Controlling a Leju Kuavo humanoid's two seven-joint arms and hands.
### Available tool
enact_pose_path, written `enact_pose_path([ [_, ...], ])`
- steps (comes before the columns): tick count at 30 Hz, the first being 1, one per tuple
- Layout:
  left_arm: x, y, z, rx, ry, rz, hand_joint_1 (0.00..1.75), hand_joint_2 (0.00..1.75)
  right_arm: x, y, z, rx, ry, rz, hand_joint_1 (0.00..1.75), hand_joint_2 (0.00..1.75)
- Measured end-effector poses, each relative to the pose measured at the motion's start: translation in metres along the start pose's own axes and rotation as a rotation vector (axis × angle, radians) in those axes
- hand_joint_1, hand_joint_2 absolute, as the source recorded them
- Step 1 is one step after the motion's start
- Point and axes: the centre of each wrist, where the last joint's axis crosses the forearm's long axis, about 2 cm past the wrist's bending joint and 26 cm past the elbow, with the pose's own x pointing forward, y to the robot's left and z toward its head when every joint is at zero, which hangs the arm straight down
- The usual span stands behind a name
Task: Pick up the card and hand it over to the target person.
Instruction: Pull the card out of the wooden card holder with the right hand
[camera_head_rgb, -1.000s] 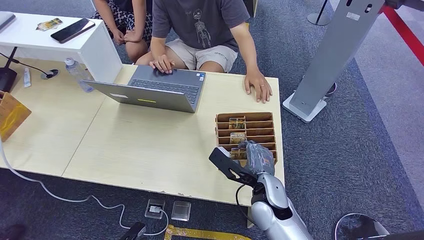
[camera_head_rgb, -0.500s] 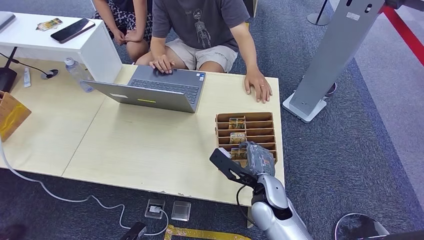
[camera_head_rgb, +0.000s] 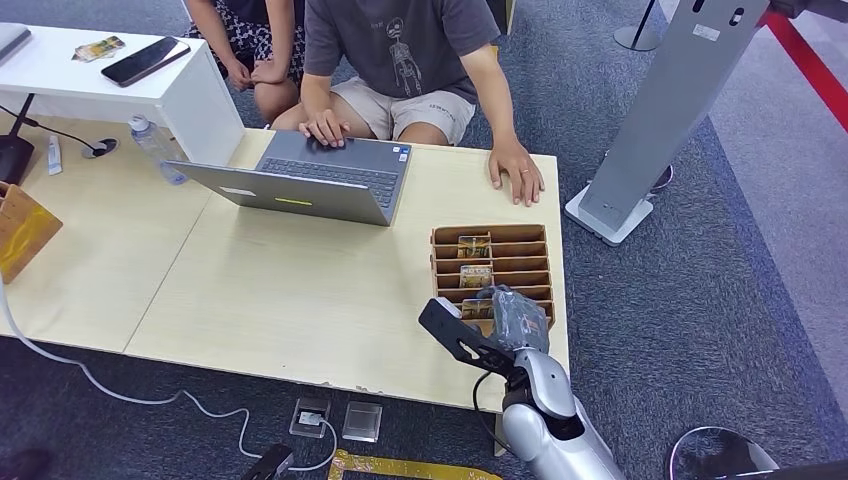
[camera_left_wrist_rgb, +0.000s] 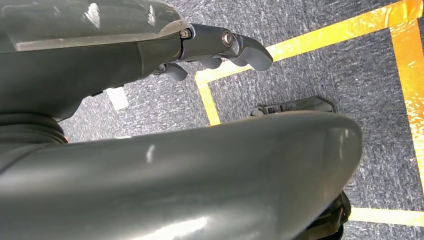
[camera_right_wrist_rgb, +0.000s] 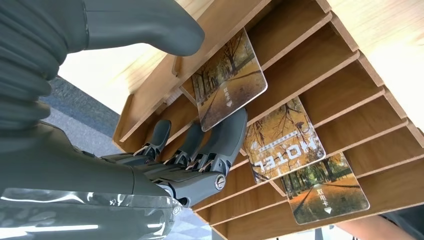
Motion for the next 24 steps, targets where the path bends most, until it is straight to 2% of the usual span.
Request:
enact_pose_path([
  [8, -0.0003, 0.0002, 0.0, 0.002, 0.0, 0.001, 0.0, 0.0, 0.0005, -0.0008, -0.0005, -0.001, -0.002, 0.001, 0.75, 1.75],
  [13, -0.0003, -0.0001, 0.0, 0.003, 0.0, 0.001, 0.0, 0.0, 0.0005, -0.0013, -0.0009, -0.002, -0.006, 0.002, 0.91, 1.75],
  [16, 0.0004, 0.0003, 0.0, 0.005, -0.001, 0.001, 0.0, 0.0, 0.0001, -0.0016, -0.0011, -0.003, -0.006, 0.002, 0.92, 1.75],
  [20, 0.0011, 0.0005, 0.0, 0.006, -0.002, -0.002, 0.0, 0.0, -0.0007, -0.0017, -0.0012, -0.003, -0.007, 0.001, 1.37, 1.75],
  [24, 0.0012, 0.0002, 0.0, 0.006, -0.001, -0.003, 0.0, 0.0, -0.0009, -0.0015, -0.0013, -0.001, -0.009, 0.001, 1.43, 1.75],
])
